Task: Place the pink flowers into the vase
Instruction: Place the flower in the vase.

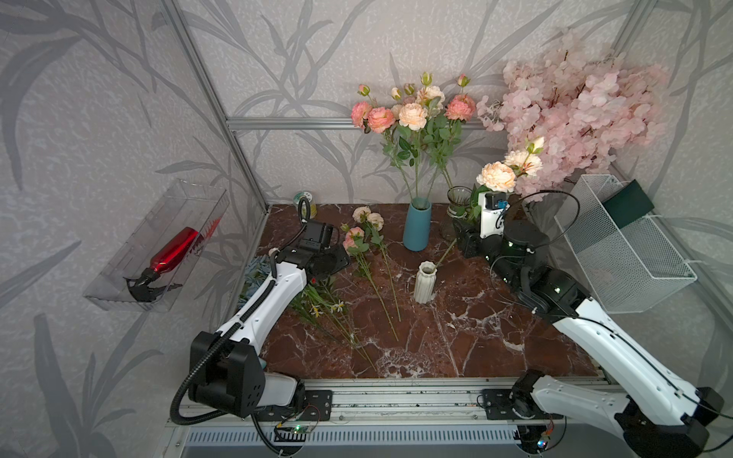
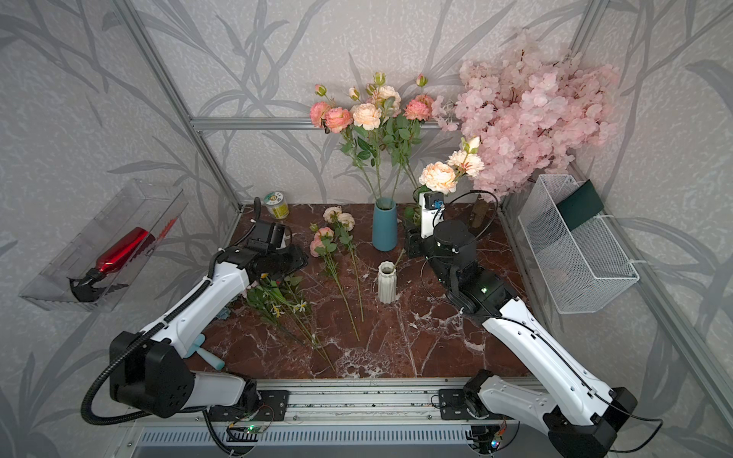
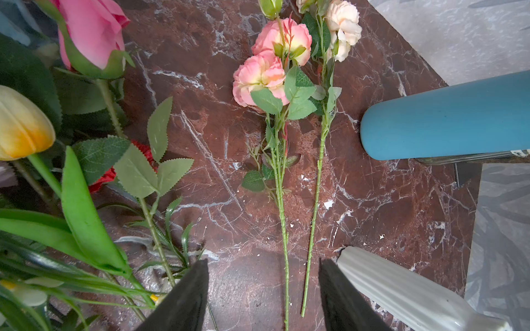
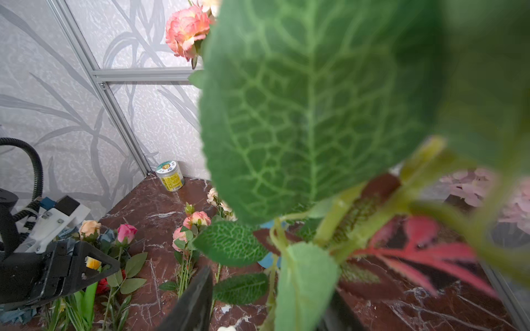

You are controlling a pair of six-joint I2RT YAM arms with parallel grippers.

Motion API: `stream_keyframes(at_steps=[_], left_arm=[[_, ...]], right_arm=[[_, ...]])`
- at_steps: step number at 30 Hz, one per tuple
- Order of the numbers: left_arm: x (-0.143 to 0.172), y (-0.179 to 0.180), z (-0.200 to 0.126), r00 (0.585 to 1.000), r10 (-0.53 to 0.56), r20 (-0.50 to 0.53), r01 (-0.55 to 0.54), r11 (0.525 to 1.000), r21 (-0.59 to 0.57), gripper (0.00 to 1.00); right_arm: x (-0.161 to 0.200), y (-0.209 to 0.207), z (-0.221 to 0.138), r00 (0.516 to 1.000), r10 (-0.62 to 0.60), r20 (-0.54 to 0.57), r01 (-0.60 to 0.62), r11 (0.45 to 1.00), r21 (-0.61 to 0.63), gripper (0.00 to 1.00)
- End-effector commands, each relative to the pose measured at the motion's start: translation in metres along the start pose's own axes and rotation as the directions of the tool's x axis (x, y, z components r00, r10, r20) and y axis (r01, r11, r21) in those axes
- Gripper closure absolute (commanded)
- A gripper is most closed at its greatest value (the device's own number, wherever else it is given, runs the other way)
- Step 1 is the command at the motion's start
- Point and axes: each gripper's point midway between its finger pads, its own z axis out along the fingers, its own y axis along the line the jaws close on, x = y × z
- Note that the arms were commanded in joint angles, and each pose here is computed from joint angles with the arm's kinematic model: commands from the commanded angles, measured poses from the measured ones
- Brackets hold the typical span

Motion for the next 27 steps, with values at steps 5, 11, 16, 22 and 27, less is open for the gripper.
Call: stream_keyframes(at_steps=[5, 11, 16, 22, 27], left_arm=[[-0.007, -0.006, -0.002, 1.0, -0.002, 0.022, 0.002, 1.0, 0.001, 0.38], [-0.007, -0.007, -0.002, 1.0, 0.001, 0.024, -0.001, 1.0, 0.004, 0.38], [-0.007, -0.007, -0.002, 1.0, 0.006, 0.023, -0.006, 1.0, 0.004, 0.38], [-0.003, -0.009, 0.009, 1.0, -0.002, 0.0, 0.002, 1.0, 0.001, 0.38], [-0.001, -0.012, 0.022, 1.0, -0.001, -0.023, 0.0, 1.0, -0.027, 0.4]], right_arm=[[0.022, 0.001, 0.013, 0.996, -0.004, -0.094, 0.005, 1.0, 0.011, 0.45], [0.036, 0.013, 0.023, 0.991, 0.001, -0.134, -0.007, 0.999, -0.044, 0.45], [0.047, 0.01, 0.027, 0.984, -0.006, -0.18, 0.002, 1.0, -0.025, 0.44], [0.057, -0.003, 0.017, 0.971, 0.008, -0.238, 0.003, 0.999, 0.045, 0.41], [0.064, -0.015, 0.005, 0.956, 0.011, -0.293, 0.02, 0.995, 0.102, 0.38]])
